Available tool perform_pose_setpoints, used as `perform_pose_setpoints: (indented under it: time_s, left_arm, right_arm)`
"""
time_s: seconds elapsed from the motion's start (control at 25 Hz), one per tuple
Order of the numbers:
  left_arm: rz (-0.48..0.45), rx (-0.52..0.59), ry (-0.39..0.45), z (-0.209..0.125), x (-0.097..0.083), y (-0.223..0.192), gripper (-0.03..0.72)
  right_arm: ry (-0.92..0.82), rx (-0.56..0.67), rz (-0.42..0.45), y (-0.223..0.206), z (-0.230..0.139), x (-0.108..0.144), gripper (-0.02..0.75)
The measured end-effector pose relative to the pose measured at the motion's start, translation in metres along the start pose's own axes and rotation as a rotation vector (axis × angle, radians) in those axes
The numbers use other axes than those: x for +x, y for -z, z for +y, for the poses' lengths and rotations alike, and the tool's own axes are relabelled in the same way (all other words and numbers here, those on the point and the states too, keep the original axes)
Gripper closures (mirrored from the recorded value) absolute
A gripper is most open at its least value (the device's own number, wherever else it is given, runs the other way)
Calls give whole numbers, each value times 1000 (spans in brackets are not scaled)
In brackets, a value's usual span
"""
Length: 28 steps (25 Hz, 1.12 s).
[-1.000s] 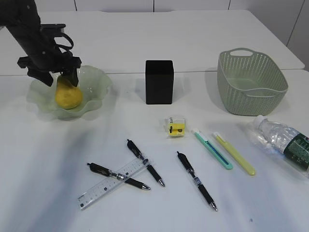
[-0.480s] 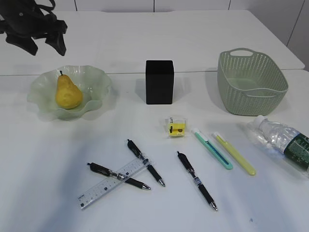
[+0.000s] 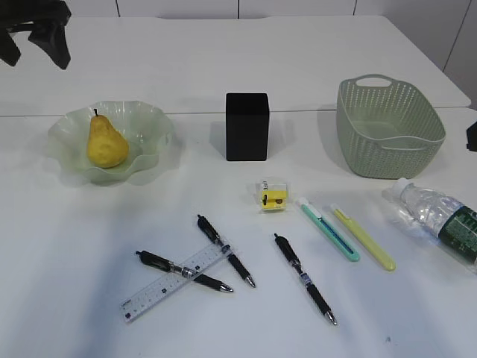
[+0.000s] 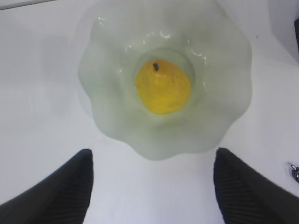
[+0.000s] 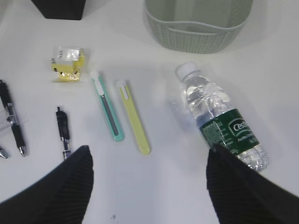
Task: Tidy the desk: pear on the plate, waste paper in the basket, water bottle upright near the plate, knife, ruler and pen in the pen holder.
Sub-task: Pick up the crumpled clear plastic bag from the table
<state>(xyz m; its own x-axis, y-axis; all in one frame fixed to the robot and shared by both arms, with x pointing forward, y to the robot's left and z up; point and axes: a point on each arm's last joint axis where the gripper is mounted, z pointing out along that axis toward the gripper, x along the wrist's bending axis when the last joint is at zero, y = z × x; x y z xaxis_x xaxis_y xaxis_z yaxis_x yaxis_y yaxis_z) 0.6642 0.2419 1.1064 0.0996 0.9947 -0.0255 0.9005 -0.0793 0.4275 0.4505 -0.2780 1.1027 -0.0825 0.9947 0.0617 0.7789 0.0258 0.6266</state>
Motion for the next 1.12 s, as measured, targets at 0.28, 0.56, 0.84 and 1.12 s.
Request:
perform_pose_setpoints:
  time_s: [0.28, 0.56, 0.84, 1.12]
  left_arm:
    - [49, 70, -27, -39, 6, 19, 119]
    - [-7, 144, -39, -95, -1, 14, 119]
    - [-20, 182, -35, -144, 0, 20, 119]
    - [-21, 154, -35, -154, 0, 31, 119]
  right_arm:
    - [46, -12, 54, 6, 5, 14, 181]
    - [32, -44, 82, 18, 30, 19, 182]
    - [-31, 62, 178, -5, 65, 31, 182]
    - [65, 145, 189, -56, 106, 74, 183]
